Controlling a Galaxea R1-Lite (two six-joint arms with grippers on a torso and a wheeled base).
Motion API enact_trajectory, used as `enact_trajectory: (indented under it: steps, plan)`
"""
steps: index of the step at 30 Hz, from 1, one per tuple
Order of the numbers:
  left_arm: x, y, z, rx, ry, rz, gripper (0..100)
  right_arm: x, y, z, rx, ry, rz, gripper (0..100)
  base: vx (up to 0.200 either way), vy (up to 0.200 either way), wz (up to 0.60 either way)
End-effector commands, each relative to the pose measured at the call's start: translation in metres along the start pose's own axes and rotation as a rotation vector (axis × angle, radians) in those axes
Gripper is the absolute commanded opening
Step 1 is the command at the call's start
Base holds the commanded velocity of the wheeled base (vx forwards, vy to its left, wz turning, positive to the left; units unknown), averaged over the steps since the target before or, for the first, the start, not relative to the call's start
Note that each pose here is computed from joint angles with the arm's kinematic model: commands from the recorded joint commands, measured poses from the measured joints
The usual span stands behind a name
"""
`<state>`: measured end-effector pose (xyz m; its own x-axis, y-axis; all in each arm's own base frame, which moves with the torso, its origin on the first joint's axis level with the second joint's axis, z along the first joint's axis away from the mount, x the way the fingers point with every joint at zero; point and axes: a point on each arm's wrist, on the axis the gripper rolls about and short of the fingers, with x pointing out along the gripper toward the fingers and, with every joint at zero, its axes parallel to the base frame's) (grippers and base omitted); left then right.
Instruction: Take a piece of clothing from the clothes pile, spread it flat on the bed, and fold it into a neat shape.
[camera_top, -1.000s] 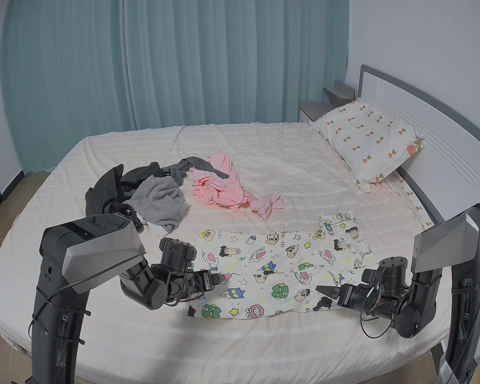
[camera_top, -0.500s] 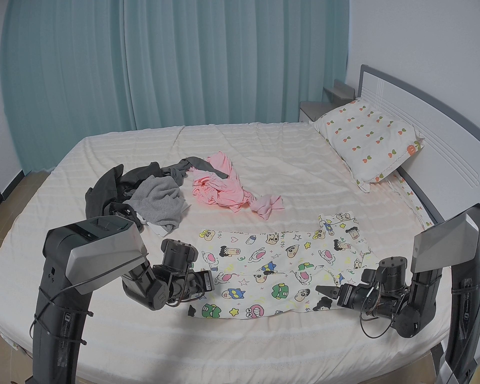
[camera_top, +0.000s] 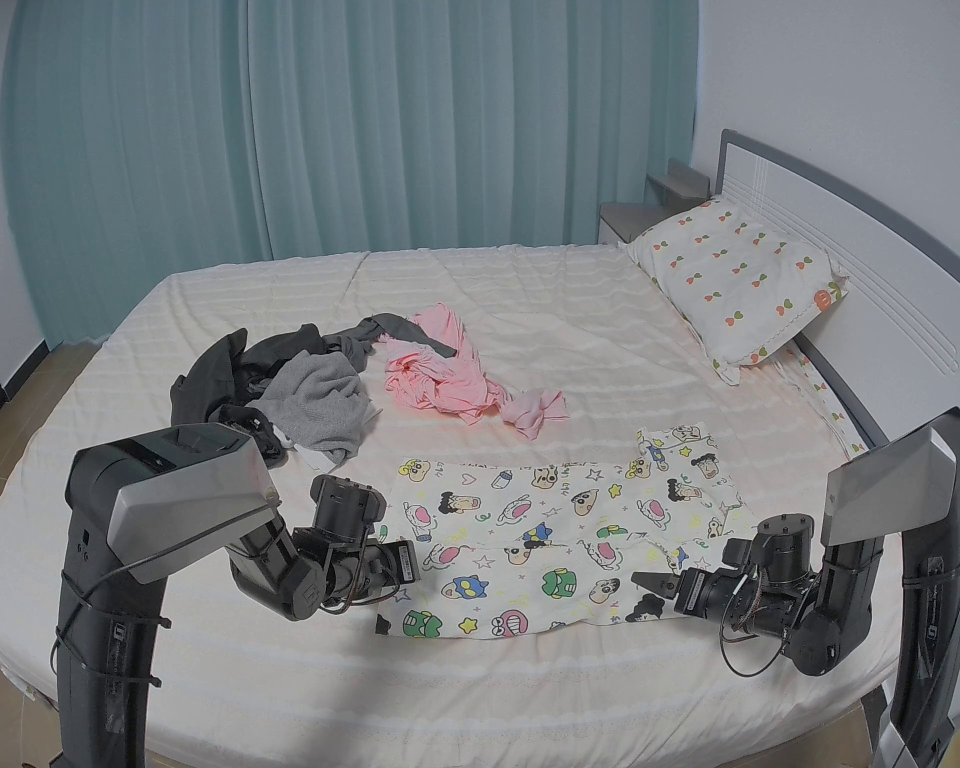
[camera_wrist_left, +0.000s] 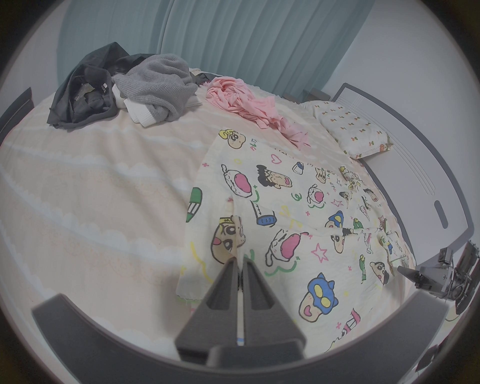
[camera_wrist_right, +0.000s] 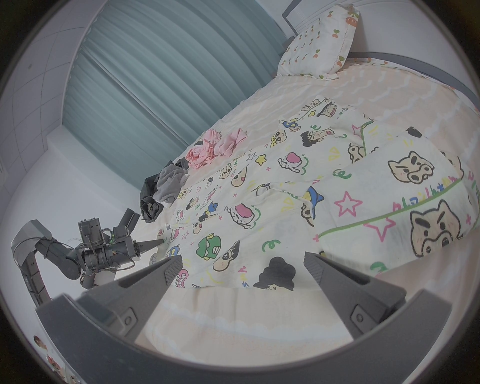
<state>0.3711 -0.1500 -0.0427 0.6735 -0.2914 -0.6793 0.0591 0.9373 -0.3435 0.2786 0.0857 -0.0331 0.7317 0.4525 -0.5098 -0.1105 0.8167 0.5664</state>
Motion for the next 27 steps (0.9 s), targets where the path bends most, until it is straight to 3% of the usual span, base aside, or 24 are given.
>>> enact_trajectory:
  steps: [1,4,5,27]
  plan:
    - [-0.001,-0.001,0.002,0.001,-0.004,-0.002,0,0.0,0.0,-0.001,0.001,0.002,-0.001,100,0.0,0.0,0.0]
    - [-0.001,-0.001,0.001,0.001,-0.003,-0.001,0,0.001,0.0,0.0,0.0,0.001,0.0,100,0.0,0.0,0.0]
    - [-0.001,-0.001,0.001,0.001,-0.003,-0.001,100,0.001,0.0,0.0,0.0,0.001,0.0,100,0.0,0.0,0.0]
    - [0.015,-0.003,-0.005,0.0,0.005,-0.009,100,0.0,0.0,0.0,-0.003,-0.009,0.007,100,0.0,0.0,0.0]
